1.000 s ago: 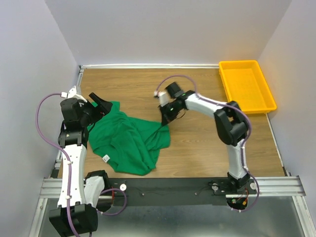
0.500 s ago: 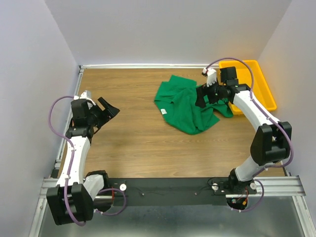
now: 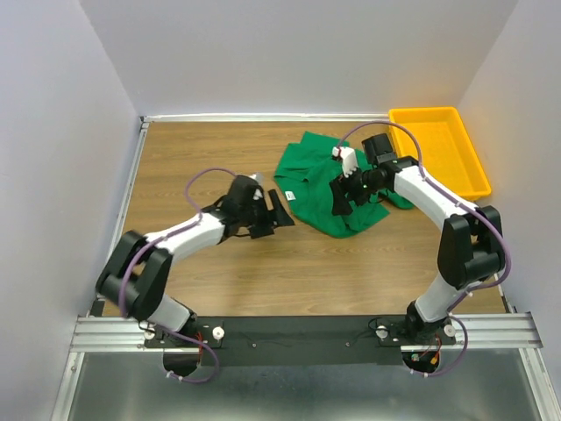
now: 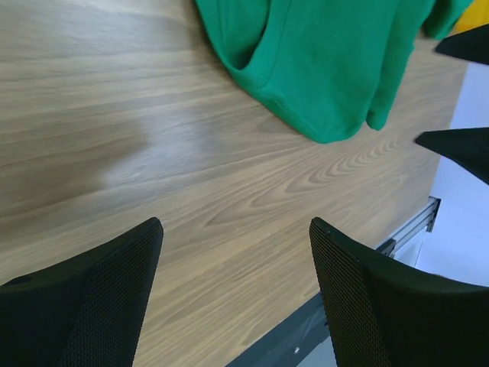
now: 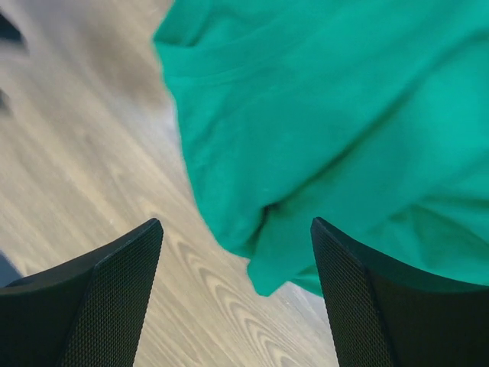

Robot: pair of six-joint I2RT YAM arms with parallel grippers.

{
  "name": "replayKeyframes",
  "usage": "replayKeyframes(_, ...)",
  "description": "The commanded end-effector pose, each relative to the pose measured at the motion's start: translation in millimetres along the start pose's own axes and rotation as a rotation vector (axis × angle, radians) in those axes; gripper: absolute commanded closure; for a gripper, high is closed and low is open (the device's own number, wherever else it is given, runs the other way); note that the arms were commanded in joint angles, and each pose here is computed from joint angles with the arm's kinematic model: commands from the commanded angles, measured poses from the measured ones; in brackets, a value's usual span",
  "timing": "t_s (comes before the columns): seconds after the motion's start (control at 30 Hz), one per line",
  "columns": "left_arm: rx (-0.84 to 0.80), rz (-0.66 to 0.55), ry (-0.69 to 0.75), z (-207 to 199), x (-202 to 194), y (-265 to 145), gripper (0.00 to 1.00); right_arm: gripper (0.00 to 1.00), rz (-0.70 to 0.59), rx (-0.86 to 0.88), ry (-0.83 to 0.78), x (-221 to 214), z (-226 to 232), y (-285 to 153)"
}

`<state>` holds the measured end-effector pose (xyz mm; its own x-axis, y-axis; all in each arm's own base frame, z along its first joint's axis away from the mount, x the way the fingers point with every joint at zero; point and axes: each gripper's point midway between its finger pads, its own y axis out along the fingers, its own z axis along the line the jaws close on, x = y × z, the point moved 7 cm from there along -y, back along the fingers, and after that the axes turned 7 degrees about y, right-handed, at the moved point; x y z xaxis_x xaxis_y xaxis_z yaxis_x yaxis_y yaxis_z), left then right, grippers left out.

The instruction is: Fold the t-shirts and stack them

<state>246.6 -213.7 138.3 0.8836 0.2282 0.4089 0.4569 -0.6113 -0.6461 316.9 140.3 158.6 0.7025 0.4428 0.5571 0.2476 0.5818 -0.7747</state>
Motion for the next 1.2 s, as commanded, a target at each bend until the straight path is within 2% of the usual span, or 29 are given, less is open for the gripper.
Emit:
replayKeyframes(0.0,0.053,-0.022,-0.097,-13,4,42,0.16,0.14,-0.099,-0.122,0.111,13,-17,-14)
replayKeyframes(0.1,0.047,0.017,-0.124,-16,2,74,0.18,0.13,-0.125,-0.16,0.167,8,-30,-25)
replayKeyframes(0.17,0.048,0.022,-0.125,-20,6,91,0.25,0.13,-0.137,-0.179,0.192,4,-38,-32)
replayKeyframes(0.23,0.073,0.008,-0.122,-21,10,97,0.28,0.13,-0.147,-0.181,0.2,-1,-37,-37)
replayKeyframes(0.3,0.13,-0.002,-0.118,-17,14,102,0.36,0.13,-0.16,-0.181,0.205,-4,-37,-40)
replayKeyframes(0.37,0.188,-0.039,-0.111,-11,21,105,0.36,0.12,-0.171,-0.179,0.211,-7,-35,-43)
replayKeyframes(0.43,0.223,-0.033,-0.095,-3,19,111,0.43,0.12,-0.18,-0.184,0.221,-8,-37,-46)
replayKeyframes(0.53,0.237,-0.017,-0.076,4,16,117,0.62,0.12,-0.194,-0.189,0.226,-9,-38,-51)
replayKeyframes(0.57,0.241,-0.02,-0.072,5,16,117,0.83,0.12,-0.198,-0.189,0.228,-9,-37,-53)
replayKeyframes(0.63,0.238,-0.045,-0.047,8,21,113,1.0,0.12,-0.201,-0.184,0.226,-9,-37,-53)
replayKeyframes(0.7,0.207,-0.102,-0.012,-5,37,90,1.0,0.12,-0.203,-0.187,0.224,-10,-36,-55)
replayKeyframes(0.77,0.258,-0.111,0.024,4,42,56,1.0,0.12,-0.21,-0.202,0.214,-10,-35,-59)
replayKeyframes(0.8,0.254,-0.209,0.047,-8,58,16,1.0,0.12,-0.224,-0.21,0.206,-8,-33,-64)
replayKeyframes(0.83,0.37,-0.243,0.016,17,64,-14,1.0,0.11,-0.226,-0.221,0.2,-9,-33,-65)
replayKeyframes(0.87,0.381,-0.309,0.035,26,64,-55,1.0,0.11,-0.23,-0.228,0.194,-9,-33,-67)
replayKeyframes(0.9,0.406,-0.303,0.014,43,59,-75,1.0,0.11,-0.231,-0.227,0.194,-10,-33,-67)
replayKeyframes(0.93,0.462,-0.392,-0.059,81,66,-111,0.95,0.11,-0.228,-0.218,0.19,-11,-32,-66)
replayKeyframes(0.97,0.482,-0.371,-0.024,107,62,-130,0.52,0.11,-0.216,-0.19,0.181,-13,-32,-61)
replayKeyframes(1.0,0.47,-0.35,-0.023,113,62,-133,0.35,0.11,-0.209,-0.171,0.177,-14,-31,-59)
replayKeyframes(1.03,0.419,-0.288,-0.015,109,56,-131,0.29,0.11,-0.196,-0.152,0.187,-15,-33,-53)
replayKeyframes(1.07,0.408,-0.253,-0.003,108,54,-131,0.27,0.11,-0.193,-0.127,0.186,-15,-31,-52)
replayKeyframes(1.17,0.359,-0.263,0.043,96,61,-137,0.26,0.11,-0.191,-0.043,0.162,-14,-25,-46)
